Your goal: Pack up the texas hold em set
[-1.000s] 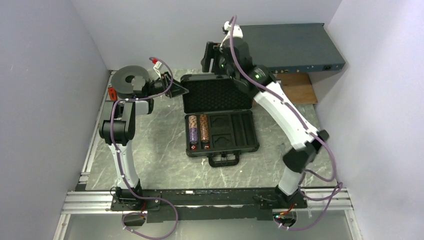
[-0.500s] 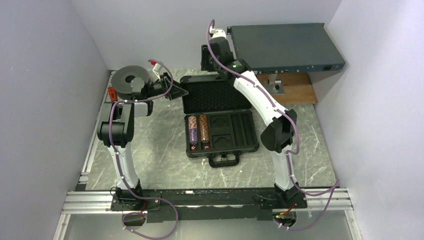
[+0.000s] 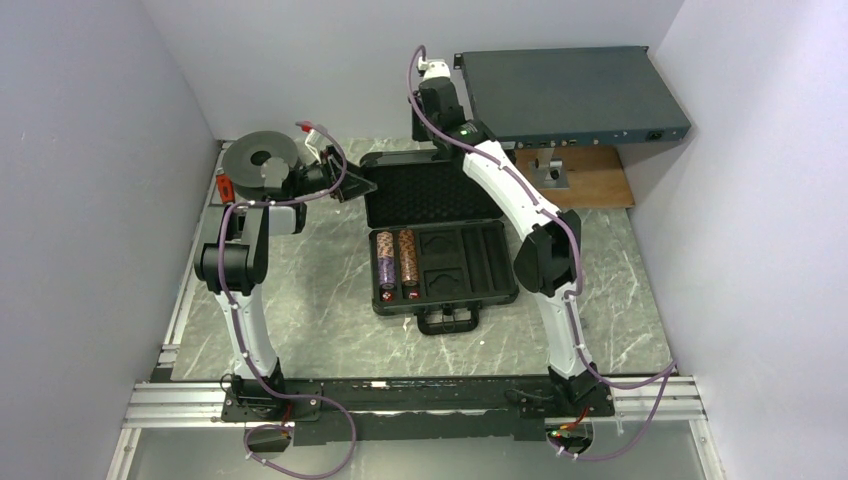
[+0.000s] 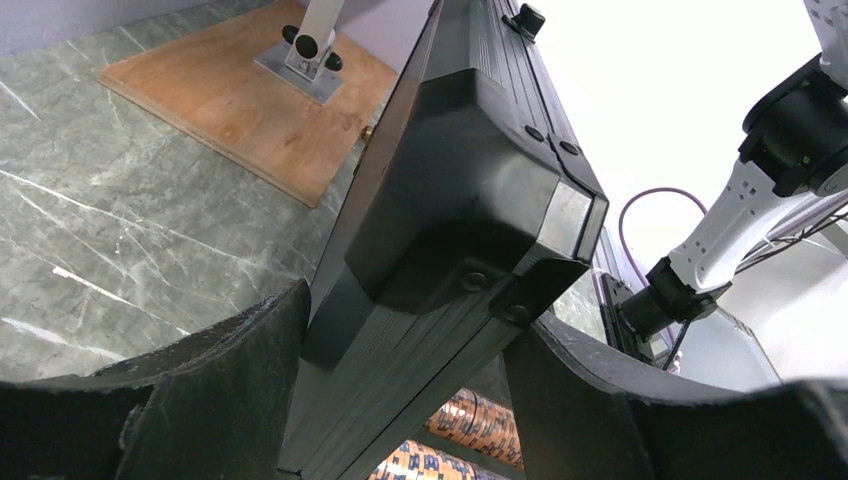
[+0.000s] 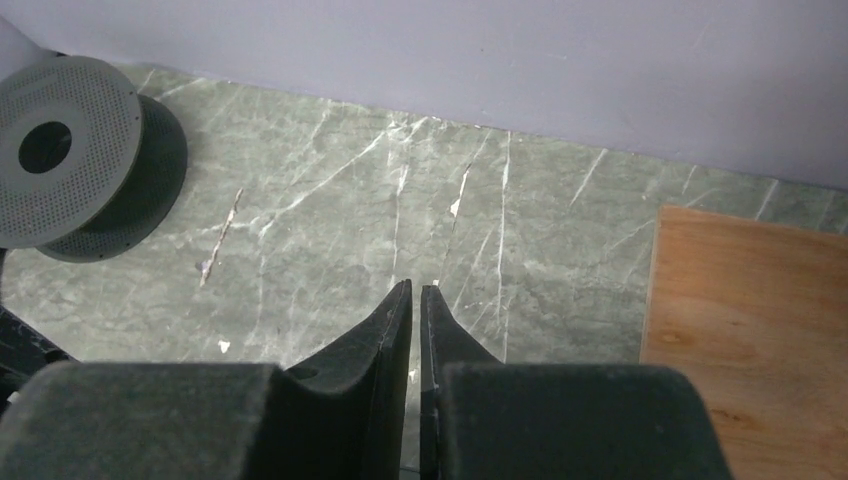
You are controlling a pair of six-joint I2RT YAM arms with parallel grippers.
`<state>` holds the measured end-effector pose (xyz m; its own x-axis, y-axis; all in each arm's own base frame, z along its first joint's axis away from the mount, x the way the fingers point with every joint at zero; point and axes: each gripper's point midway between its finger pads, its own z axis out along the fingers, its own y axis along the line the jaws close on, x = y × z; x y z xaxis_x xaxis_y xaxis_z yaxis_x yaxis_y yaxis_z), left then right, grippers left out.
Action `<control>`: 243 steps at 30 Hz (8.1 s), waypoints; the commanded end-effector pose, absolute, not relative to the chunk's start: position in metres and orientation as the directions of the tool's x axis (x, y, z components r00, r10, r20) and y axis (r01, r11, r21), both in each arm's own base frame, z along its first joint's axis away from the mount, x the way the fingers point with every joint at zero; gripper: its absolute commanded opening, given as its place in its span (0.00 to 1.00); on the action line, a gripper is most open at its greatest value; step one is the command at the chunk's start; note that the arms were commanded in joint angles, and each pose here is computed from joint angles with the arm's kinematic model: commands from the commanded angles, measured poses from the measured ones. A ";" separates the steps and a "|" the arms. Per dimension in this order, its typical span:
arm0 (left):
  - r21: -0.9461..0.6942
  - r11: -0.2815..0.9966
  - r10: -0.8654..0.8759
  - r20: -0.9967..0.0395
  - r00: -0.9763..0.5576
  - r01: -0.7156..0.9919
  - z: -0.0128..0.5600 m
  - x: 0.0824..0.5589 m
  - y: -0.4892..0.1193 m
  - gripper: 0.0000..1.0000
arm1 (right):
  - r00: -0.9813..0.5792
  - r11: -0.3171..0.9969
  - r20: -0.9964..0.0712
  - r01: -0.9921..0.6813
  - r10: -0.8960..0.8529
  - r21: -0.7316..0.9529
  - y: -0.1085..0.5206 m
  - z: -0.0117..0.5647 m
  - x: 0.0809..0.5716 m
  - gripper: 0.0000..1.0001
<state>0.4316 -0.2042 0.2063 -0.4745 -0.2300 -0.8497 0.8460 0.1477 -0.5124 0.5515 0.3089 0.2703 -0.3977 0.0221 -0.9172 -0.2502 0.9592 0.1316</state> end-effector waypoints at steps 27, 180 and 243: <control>-0.479 0.185 -0.186 -0.874 -0.448 0.858 0.217 0.406 -0.191 1.00 | -0.528 0.821 -0.841 -0.527 -0.115 0.218 0.322 0.247 0.497 0.00; -0.466 0.613 0.030 -0.794 -0.607 0.639 0.215 0.431 -0.318 0.98 | -0.703 0.789 -0.702 -0.365 0.114 0.494 0.183 0.180 0.191 0.88; -0.689 0.630 -0.077 -0.513 -0.855 0.357 0.059 0.245 -0.267 0.36 | -0.718 0.828 -0.695 -0.372 0.030 0.420 0.248 0.100 0.305 0.11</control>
<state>0.2390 -0.2584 0.0572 -0.8610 -0.0601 -0.5051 0.3537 0.6429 -0.6794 0.3071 0.2609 0.1198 -0.7096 0.0349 -0.7038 -0.4168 0.7845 0.4592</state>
